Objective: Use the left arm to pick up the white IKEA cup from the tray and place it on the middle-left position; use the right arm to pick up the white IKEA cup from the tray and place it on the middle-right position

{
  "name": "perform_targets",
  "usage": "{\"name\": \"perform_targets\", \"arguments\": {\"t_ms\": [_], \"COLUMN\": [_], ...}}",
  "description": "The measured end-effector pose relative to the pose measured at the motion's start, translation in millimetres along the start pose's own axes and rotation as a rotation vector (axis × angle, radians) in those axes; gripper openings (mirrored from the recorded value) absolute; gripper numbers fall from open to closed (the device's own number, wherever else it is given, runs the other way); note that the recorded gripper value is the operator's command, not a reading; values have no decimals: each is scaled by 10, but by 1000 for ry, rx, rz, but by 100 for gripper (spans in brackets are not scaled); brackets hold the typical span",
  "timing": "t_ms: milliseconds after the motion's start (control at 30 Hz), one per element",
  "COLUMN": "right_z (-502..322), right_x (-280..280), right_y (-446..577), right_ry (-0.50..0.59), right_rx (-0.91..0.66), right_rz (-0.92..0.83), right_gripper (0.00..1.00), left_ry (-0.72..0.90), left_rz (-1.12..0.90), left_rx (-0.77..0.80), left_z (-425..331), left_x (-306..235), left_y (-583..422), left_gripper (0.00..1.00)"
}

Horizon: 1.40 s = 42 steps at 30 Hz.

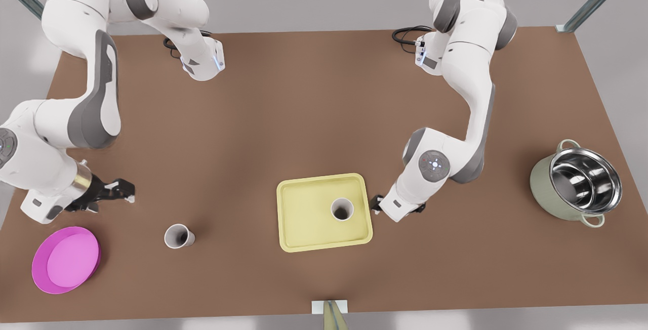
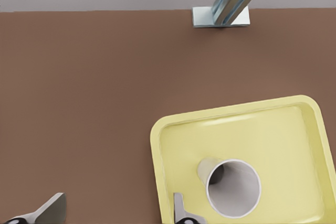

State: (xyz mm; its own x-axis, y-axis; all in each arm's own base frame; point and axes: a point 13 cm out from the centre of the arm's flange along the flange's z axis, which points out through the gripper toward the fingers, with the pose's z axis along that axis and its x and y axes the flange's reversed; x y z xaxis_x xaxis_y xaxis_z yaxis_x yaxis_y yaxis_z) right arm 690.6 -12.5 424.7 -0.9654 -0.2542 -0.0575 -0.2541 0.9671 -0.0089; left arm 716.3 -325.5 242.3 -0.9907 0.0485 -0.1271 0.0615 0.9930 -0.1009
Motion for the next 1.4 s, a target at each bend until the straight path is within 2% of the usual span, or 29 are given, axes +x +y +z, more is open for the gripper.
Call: {"name": "perform_targets", "arguments": {"t_ms": [100,200,700,1033,1400], "right_z": [-107,9,-106,-101,-102], "right_x": [558,757,759,748,762], "right_y": [139,70,2,-15,-77], "right_ry": [70,121,114,112,111], "right_rx": [-22,-42,-32,-15,-11], "right_rz": [48,102,202,229,261], "right_gripper": [100,100,100,100,100], "left_ry": [-45,-54,-14,-32,4], "left_rz": [-25,-16,-100,-204,-185], "left_rx": [16,33,34,30,20], "left_z": [73,65,585,963,1402], "left_x": [-83,83,508,230,471], "left_y": [-235,-700,-1205,-681,-827], "left_gripper": [100,100,100,100,100]}}
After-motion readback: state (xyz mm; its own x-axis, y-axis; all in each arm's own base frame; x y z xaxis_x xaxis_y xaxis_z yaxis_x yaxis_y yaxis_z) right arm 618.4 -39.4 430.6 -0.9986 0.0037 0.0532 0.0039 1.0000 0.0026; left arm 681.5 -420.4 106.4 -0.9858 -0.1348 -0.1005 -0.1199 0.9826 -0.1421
